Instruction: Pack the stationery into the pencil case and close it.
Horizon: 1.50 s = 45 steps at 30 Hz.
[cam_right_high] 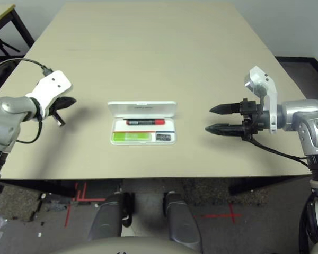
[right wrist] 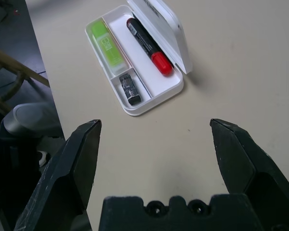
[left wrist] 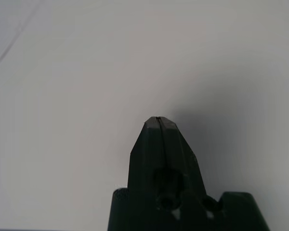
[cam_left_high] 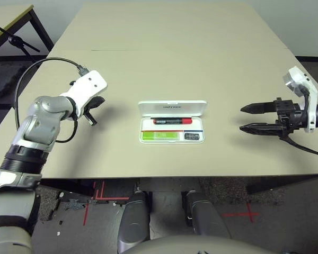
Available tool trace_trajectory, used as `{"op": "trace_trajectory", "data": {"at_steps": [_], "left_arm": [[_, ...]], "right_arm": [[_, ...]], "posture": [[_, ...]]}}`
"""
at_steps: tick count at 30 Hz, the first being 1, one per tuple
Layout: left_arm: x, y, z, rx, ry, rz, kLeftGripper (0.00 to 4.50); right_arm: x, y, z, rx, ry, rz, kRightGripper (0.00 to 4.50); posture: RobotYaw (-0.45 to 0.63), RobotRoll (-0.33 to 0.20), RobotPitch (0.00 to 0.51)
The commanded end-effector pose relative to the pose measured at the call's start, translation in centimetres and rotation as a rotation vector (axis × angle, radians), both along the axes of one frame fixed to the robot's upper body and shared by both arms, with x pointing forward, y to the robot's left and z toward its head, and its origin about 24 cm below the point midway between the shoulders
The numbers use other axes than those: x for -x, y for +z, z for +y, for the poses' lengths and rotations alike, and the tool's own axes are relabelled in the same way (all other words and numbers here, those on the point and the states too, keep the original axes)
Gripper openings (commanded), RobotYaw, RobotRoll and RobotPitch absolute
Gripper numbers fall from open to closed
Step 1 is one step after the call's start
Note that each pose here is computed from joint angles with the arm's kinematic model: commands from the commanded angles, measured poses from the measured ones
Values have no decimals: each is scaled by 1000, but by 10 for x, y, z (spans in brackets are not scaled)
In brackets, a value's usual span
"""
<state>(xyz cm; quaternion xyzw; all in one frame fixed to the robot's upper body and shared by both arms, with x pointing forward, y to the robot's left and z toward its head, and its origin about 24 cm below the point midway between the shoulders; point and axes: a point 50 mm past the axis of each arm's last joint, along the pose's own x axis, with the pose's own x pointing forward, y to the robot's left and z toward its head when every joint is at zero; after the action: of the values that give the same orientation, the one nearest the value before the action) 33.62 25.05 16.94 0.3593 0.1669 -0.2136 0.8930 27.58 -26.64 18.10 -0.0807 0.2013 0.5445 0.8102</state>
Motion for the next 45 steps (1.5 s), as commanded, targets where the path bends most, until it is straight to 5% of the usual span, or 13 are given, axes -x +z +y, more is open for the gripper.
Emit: {"op": "trace_trajectory", "data": {"at_steps": [1, 12, 35, 45], "left_arm": [[-7, 2, -14, 66, -25, -32, 30], [0, 6, -70, 204, -255, 14, 30], [55, -25, -106, 124, -629, 311, 30], [47, -39, -120, 51, -669, 349, 30]], "right_arm": [[-1, -3, 1, 13, 0, 8, 4500], [0, -5, 1, 25, -11, 6, 4500], [-4, -14, 2, 68, -7, 18, 4500], [-4, -18, 3, 83, -8, 21, 4500]], "posture": [[-25, 0, 131], [-43, 0, 131], [-40, 0, 115], [-55, 0, 115]]}}
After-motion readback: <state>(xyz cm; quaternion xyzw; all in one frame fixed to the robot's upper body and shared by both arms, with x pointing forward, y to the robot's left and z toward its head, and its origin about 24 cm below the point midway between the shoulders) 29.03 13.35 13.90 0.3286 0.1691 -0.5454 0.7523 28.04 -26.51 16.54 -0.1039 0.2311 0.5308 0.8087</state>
